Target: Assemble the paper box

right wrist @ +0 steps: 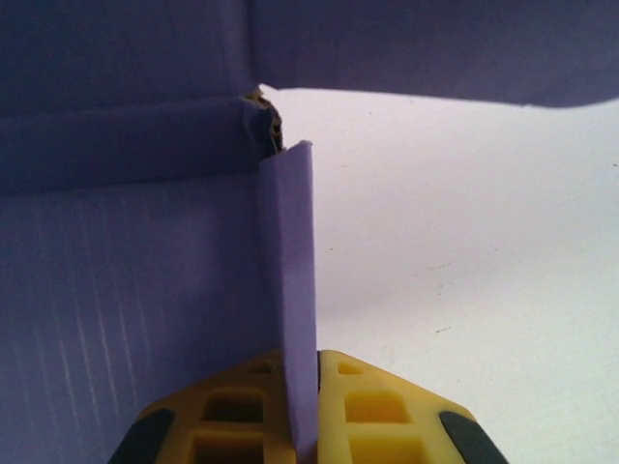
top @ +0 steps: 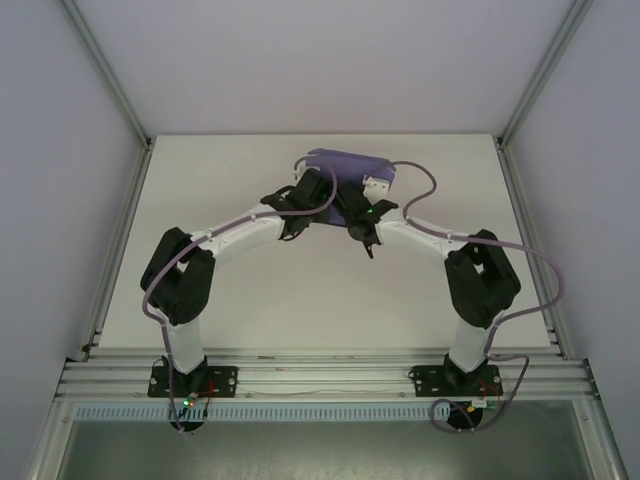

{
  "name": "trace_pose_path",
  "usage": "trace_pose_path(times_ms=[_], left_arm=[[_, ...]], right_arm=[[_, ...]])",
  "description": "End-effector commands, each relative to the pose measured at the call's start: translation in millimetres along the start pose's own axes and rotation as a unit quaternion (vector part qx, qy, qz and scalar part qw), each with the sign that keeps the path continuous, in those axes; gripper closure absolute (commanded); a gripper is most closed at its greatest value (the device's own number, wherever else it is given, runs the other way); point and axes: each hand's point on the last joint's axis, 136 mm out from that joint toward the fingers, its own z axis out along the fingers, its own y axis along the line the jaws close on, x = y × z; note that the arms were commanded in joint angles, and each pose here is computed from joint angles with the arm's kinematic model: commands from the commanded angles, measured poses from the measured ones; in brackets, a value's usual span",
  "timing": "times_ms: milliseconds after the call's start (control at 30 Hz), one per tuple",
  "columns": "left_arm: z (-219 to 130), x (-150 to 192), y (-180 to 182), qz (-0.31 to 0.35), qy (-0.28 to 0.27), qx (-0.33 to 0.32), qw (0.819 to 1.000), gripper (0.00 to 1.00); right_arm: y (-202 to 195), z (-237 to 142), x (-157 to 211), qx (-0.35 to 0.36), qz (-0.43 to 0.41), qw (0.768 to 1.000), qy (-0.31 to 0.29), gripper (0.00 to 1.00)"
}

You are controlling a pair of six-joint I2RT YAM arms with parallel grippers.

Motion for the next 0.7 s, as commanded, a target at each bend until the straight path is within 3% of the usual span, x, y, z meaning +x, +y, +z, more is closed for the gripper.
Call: trace_pose_path(times_ms=[0,167,400,500,667], left_arm=[[-18,-3,23,-0.011,-0.022,-0.085,0.996,1.0],[-14,-1,14,-0.013,-0.015,-0.062,0.998,1.0],[-7,5,11,-0.007,-0.001,-0.059,0.998,1.0],[-5,6,9,-0.005,0.001,-0.054,0.999,1.0],[-2,8,12,-0.001,0.002,-0.065,0.998,1.0]], right_arm=[[-73,14,-1,0.175,-0.003,0.984,-0.033,0.98],[-66,27,-3,0.149,0.04,0.988,-0.03,1.0],[-13,23,-12,-0.036,0.043,0.998,-0.038,1.0],[4,12,-12,-0.099,0.004,0.995,-0.028,0.83],[28,-16,-10,-0.207,-0.022,0.978,-0.01,0.64]])
